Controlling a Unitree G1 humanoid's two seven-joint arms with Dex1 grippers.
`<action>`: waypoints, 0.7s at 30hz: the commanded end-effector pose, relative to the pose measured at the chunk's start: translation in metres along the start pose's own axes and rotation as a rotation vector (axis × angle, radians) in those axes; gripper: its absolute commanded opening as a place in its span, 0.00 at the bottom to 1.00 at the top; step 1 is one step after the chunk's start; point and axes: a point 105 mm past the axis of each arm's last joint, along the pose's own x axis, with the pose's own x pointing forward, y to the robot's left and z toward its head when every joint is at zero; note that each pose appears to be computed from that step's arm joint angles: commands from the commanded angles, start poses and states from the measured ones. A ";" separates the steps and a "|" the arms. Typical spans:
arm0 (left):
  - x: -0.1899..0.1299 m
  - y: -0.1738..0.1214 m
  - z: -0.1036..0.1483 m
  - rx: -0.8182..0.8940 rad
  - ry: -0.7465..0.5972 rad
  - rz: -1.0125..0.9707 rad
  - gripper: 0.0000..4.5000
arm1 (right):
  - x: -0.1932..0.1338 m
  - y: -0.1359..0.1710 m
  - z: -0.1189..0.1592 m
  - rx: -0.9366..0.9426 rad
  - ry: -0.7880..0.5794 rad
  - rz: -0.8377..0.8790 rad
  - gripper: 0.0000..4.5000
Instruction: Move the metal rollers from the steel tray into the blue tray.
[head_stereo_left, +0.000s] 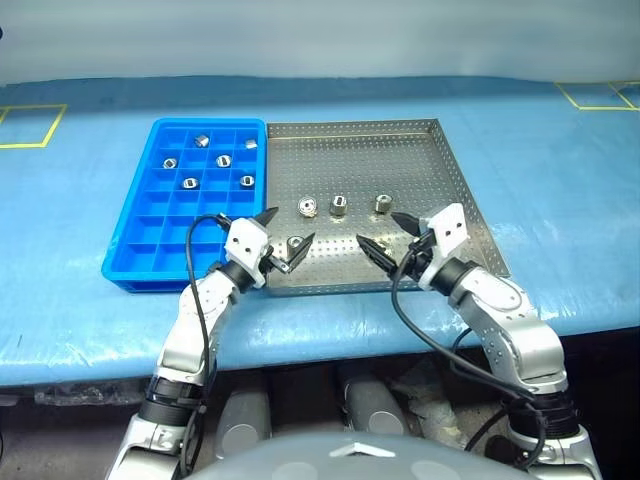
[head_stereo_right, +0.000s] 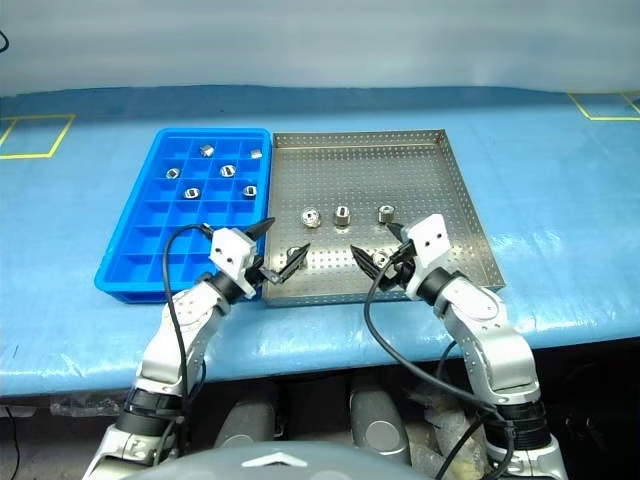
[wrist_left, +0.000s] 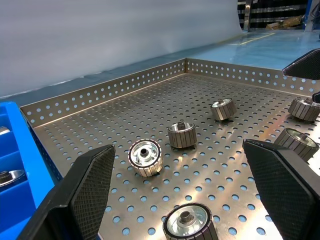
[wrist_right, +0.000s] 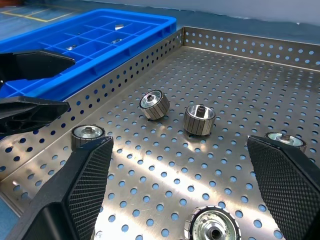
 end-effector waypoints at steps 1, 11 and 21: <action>0.002 0.000 0.012 0.024 -0.040 -0.002 0.99 | -0.001 0.000 0.010 -0.026 -0.042 -0.002 1.00; 0.003 0.001 0.011 0.032 -0.021 0.000 0.99 | 0.001 0.002 0.007 -0.042 -0.023 0.004 1.00; 0.008 0.011 0.012 0.129 0.112 -0.064 0.99 | 0.004 0.004 0.003 -0.058 -0.004 0.006 1.00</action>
